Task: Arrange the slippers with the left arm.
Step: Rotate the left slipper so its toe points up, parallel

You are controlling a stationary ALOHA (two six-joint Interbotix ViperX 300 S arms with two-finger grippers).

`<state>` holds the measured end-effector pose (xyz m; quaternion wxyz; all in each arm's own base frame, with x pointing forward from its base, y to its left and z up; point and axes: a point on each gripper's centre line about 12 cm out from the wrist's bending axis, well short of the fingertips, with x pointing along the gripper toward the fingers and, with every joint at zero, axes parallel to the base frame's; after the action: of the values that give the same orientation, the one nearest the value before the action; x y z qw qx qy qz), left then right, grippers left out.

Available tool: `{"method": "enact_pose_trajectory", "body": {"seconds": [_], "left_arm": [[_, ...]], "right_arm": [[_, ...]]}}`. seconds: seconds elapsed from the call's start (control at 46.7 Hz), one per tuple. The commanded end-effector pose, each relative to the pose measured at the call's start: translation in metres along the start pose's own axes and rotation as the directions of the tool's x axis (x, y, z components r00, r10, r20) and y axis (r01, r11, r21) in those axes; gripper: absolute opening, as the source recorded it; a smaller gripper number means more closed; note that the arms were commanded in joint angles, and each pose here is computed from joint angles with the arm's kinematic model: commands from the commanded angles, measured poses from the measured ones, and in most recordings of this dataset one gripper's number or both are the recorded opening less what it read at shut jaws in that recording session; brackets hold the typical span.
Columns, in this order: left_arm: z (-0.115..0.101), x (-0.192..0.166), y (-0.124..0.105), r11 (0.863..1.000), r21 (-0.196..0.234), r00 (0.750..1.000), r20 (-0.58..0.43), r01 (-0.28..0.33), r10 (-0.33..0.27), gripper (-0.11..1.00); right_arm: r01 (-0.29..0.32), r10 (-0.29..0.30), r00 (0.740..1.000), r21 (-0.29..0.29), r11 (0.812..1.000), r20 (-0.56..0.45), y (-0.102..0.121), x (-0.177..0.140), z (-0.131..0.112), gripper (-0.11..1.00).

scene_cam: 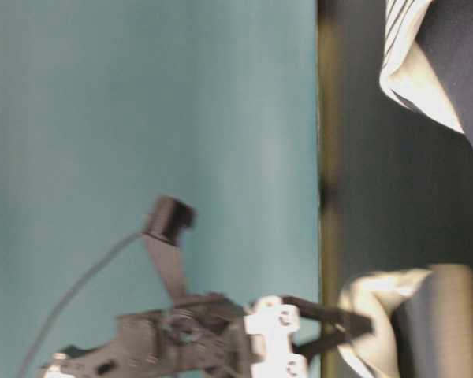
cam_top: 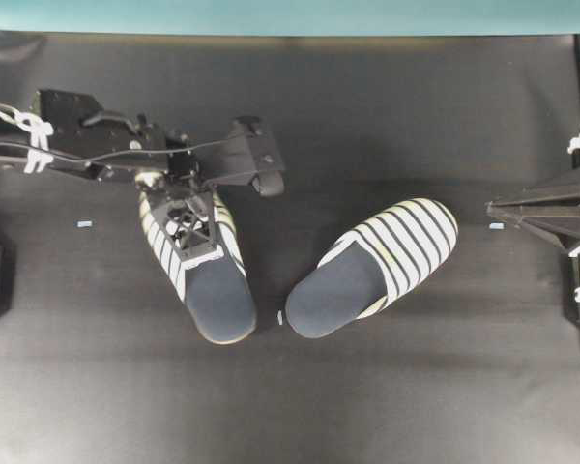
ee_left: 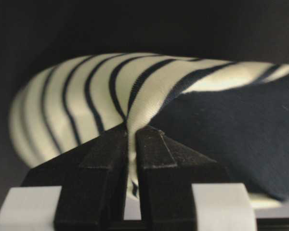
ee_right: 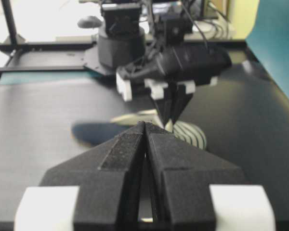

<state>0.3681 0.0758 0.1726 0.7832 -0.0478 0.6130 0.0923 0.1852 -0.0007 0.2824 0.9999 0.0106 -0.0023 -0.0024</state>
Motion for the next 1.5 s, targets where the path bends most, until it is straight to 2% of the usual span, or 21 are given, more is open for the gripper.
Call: {"method": "enact_pose_trajectory", "body": {"seconds": [0.0, 0.235, 0.342, 0.428, 0.749, 0.92, 1.241, 1.477], "left_arm": [[0.017, -0.027, 0.0, 0.998, 0.063, 0.995, 0.098, -0.009, 0.003, 0.03], [0.035, -0.029, -0.001, 0.991, 0.131, 0.977, 0.212, -0.027, -0.001, 0.03], [0.037, -0.02, -0.005, 0.984, 0.173, 0.97, 0.243, -0.035, -0.008, 0.03], [0.036, -0.012, -0.006, 0.982, 0.186, 0.969, 0.245, -0.037, -0.01, 0.03], [0.03, 0.022, -0.018, 0.976, 0.215, 0.979, 0.203, -0.022, -0.023, 0.03], [0.033, 0.031, -0.022, 0.978, 0.207, 0.98, 0.198, -0.014, -0.028, 0.03], [0.037, 0.033, -0.02, 0.979, 0.201, 0.98, 0.199, -0.016, -0.025, 0.03], [0.036, 0.033, -0.02, 0.974, 0.224, 0.981, 0.195, -0.02, -0.025, 0.03]], "right_arm": [[0.007, -0.007, 1.0, 0.008, 1.0, 0.005, -0.001, 0.001, 0.001, 0.01], [0.007, -0.007, 1.0, 0.006, 1.0, -0.003, -0.001, 0.0, -0.002, 0.01], [0.007, -0.007, 1.0, 0.009, 1.0, -0.004, -0.001, 0.0, -0.002, 0.01], [0.007, -0.007, 1.0, 0.009, 1.0, -0.006, -0.001, 0.0, -0.003, 0.01], [0.007, -0.007, 1.0, 0.009, 1.0, -0.008, -0.001, 0.0, -0.004, 0.01], [0.007, -0.007, 1.0, 0.009, 1.0, -0.015, -0.001, 0.0, -0.007, 0.01], [0.007, -0.007, 1.0, 0.009, 1.0, -0.011, -0.001, 0.0, -0.006, 0.01], [0.007, -0.007, 1.0, 0.009, 1.0, -0.011, -0.001, 0.0, -0.007, 0.01]]}}
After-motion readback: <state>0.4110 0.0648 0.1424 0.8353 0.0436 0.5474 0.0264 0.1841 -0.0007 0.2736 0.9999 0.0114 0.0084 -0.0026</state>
